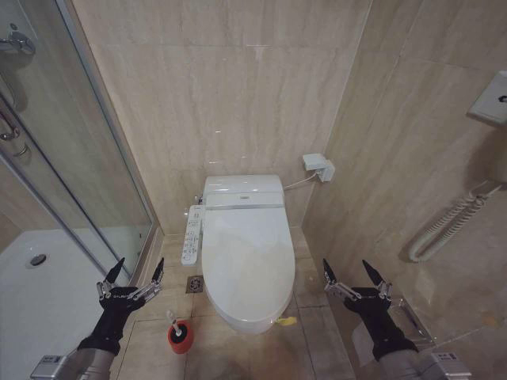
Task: Open the toilet lid, clean the toilet bowl with a toilet brush, close the toilet lid, and flush.
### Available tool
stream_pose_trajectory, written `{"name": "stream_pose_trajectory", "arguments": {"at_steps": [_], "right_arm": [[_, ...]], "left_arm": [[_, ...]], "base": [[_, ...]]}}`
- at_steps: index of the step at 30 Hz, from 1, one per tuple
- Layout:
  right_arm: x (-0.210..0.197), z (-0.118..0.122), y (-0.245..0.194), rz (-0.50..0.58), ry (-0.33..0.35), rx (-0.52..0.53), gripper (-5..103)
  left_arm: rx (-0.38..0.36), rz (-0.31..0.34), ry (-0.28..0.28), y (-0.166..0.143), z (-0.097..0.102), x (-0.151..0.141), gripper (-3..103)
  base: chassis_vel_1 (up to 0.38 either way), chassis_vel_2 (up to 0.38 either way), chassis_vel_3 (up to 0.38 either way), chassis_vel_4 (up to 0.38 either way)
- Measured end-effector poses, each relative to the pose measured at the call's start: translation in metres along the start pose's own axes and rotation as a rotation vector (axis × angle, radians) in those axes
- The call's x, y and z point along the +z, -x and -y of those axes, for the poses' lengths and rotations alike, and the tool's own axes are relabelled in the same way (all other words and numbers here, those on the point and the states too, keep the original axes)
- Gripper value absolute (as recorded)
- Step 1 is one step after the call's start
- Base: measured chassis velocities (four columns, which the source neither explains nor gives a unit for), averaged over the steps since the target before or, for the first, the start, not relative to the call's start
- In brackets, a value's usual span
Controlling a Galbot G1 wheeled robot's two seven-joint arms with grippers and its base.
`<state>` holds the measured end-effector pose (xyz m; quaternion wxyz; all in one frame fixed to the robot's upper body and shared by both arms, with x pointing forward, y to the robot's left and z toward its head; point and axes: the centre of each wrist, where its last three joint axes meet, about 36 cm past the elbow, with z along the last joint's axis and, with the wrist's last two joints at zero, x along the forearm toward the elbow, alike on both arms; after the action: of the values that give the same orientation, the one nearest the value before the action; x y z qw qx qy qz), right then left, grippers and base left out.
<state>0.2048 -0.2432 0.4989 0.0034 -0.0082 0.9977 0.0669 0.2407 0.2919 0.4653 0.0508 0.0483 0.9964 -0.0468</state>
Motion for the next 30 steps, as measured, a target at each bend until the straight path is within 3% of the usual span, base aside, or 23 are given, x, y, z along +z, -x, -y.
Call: {"name": "stream_pose_trajectory", "arguments": {"at_steps": [25,30], "right_arm": [[0.0000,0.0000,0.0000,0.000,0.000,0.000,100],[0.0000,0.0000,0.0000,0.000,0.000,0.000,100]], "left_arm": [[0.000,0.000,0.000,0.0000,0.0000,0.0000,100],[-0.020,-0.038,0.022,-0.0034,0.0051,-0.0095,100]], "base": [[0.000,0.000,0.000,0.000],[0.000,0.000,0.000,0.000]]}}
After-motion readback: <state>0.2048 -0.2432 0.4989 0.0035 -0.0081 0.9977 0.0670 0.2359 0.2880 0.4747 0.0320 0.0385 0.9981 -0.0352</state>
